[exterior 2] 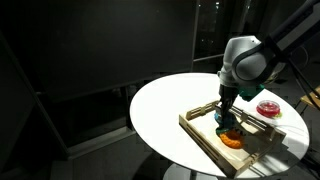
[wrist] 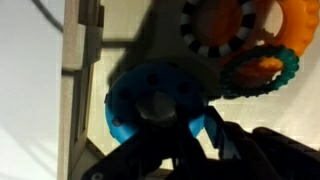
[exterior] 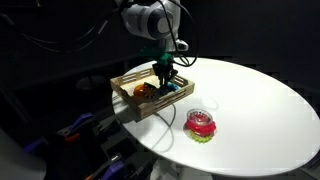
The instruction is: Pick up the blue ring from the tray and put it on the table
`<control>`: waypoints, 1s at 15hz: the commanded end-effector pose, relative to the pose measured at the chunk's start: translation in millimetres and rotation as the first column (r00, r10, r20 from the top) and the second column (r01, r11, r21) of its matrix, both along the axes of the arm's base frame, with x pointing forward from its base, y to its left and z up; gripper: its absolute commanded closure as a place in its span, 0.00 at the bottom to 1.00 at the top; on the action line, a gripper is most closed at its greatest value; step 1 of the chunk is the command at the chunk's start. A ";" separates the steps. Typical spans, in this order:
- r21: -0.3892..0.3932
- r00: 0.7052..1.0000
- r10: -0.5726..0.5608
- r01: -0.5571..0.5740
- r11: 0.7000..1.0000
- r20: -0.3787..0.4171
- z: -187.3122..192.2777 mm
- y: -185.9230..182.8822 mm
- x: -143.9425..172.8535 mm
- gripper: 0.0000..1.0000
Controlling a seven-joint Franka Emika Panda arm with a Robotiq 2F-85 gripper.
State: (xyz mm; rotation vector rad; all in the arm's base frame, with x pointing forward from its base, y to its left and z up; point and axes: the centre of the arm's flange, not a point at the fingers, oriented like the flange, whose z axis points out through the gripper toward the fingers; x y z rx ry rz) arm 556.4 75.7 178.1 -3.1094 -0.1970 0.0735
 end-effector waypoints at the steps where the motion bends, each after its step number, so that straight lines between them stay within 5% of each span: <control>1: -0.024 1.000 -0.016 0.016 1.000 0.011 -0.9 0.4 -0.9 0.93; 2: -0.026 1.000 -0.015 0.015 1.000 0.013 1.2 0.7 -0.5 0.90; 3: -0.025 1.000 -0.016 0.017 1.000 0.015 2.1 0.8 -0.5 0.64; 5: -0.025 1.000 -0.017 0.018 1.000 0.015 2.3 0.7 -0.5 0.64; 13: -0.034 1.000 -0.013 0.014 0.999 0.010 -2.8 -1.5 -1.3 0.02; 15: -0.038 1.000 -0.012 0.012 0.999 0.009 -5.3 -1.2 -1.0 0.00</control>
